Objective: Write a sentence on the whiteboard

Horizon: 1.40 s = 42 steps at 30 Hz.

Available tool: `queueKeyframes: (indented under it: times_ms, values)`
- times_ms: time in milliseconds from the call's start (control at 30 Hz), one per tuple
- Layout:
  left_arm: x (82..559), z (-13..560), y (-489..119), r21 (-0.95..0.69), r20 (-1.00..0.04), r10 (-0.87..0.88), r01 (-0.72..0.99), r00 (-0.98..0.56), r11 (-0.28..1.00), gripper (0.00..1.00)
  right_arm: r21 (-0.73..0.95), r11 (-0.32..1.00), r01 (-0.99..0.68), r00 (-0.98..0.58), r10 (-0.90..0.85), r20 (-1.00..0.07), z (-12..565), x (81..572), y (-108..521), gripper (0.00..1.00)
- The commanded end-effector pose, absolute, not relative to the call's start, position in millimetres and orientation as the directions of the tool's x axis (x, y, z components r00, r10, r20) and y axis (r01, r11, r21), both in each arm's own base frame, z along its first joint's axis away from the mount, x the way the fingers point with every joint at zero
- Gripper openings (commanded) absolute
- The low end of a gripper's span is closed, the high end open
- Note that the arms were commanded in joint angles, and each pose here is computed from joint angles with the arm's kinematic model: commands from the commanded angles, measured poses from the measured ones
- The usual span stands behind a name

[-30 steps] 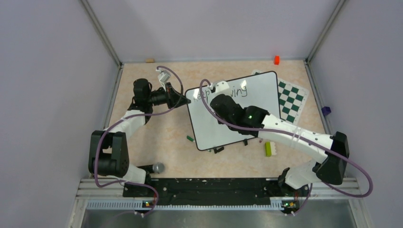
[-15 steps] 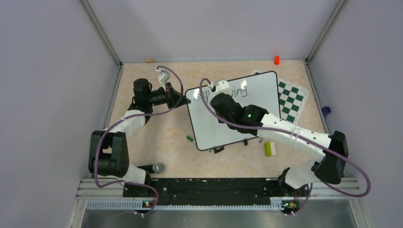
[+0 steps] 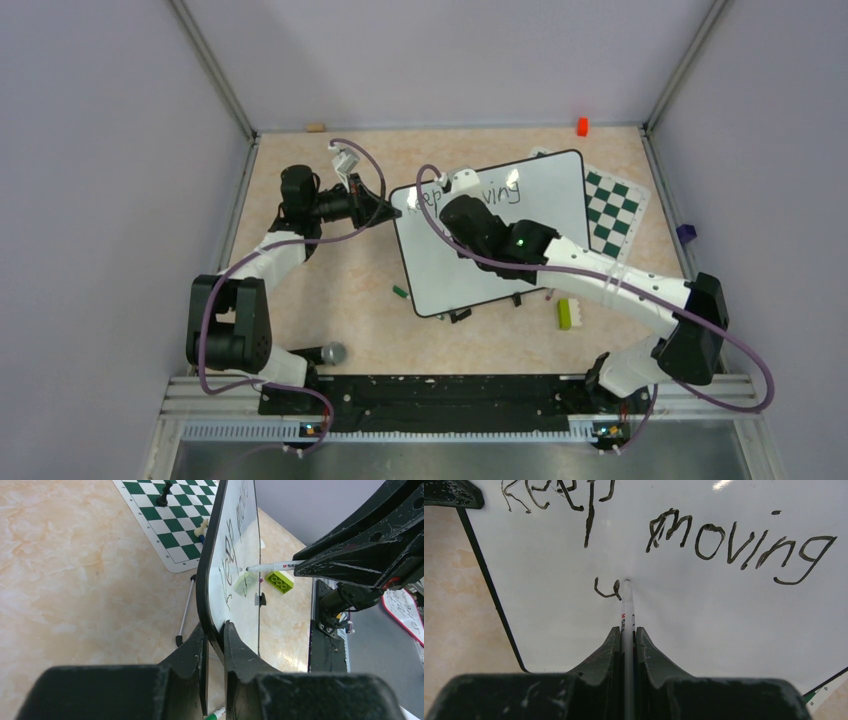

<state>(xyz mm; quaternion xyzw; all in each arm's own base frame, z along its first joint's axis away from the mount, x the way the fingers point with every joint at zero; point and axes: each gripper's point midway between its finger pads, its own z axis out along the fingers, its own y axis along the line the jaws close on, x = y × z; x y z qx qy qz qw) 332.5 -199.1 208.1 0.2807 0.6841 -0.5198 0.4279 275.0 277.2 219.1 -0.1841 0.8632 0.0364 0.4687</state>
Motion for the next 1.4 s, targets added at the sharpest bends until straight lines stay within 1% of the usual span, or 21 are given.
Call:
queueKeyframes:
  times_ms: [0, 933, 1367]
  values:
    - [295, 179, -214, -0.476, -0.871, 0.039, 0.862, -0.489, 0.174, 0.12, -0.100, 0.936, -0.337, -0.475, -0.261, -0.841, 226, 285, 281, 0.00]
    - [296, 176, -214, -0.478, -0.869, 0.050, 0.860, -0.493, 0.177, 0.12, -0.098, 0.915, -0.392, -0.559, -0.321, -0.764, 186, 260, 269, 0.00]
    - [296, 176, -214, -0.477, -0.869, 0.051, 0.861, -0.492, 0.177, 0.12, -0.075, 0.902, -0.424, -0.576, -0.333, -0.747, 182, 252, 271, 0.00]
